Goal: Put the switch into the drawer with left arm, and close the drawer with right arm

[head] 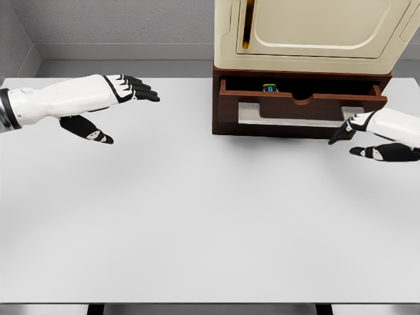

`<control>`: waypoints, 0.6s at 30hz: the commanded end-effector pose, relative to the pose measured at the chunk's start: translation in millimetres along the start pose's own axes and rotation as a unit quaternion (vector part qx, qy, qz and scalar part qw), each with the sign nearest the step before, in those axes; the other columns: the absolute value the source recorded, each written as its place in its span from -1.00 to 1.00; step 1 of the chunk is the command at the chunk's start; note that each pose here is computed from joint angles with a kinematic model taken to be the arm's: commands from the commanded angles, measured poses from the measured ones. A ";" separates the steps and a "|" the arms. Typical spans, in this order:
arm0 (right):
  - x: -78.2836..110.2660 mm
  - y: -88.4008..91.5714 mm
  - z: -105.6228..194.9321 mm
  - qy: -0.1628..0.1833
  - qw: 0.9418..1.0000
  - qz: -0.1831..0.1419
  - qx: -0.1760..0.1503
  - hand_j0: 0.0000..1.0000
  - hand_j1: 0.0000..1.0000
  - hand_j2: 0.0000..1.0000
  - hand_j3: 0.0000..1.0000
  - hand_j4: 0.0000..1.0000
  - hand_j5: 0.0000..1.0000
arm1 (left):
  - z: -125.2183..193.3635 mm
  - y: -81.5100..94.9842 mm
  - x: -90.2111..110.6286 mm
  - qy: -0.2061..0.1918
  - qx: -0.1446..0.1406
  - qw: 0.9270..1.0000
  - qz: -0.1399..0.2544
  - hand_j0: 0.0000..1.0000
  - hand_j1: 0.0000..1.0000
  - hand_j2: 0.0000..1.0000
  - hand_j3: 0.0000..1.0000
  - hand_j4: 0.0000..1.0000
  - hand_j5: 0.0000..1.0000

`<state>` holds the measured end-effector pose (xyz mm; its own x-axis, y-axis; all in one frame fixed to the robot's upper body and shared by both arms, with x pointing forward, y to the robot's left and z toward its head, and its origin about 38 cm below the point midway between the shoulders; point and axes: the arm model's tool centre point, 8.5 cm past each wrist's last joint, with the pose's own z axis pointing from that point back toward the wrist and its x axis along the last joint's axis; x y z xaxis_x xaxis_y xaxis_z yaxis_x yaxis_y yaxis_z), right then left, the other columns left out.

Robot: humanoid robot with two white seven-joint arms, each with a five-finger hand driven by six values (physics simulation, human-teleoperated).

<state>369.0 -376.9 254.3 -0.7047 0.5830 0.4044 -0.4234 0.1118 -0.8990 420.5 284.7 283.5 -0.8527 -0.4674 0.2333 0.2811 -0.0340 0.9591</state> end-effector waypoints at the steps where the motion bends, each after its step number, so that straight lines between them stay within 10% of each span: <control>1: -2.8 9.3 -4.0 -0.001 1.000 -0.015 0.005 0.24 0.24 0.24 0.24 0.24 0.24 | 0.9 0.7 -0.4 0.001 0.002 1.000 0.003 1.00 1.00 1.00 1.00 1.00 1.00; 18: -27.3 7.4 -17.5 0.012 0.999 -0.039 -0.018 0.27 0.27 0.27 0.27 0.27 0.27 | 5.3 2.4 -2.1 0.007 0.001 1.000 0.000 1.00 1.00 1.00 1.00 1.00 1.00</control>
<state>394.0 -377.8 241.7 -0.6664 0.5859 0.4611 -0.4426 0.1869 -0.8771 420.7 289.0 285.8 -0.8491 -0.4772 0.2264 0.2767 -0.0367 0.9603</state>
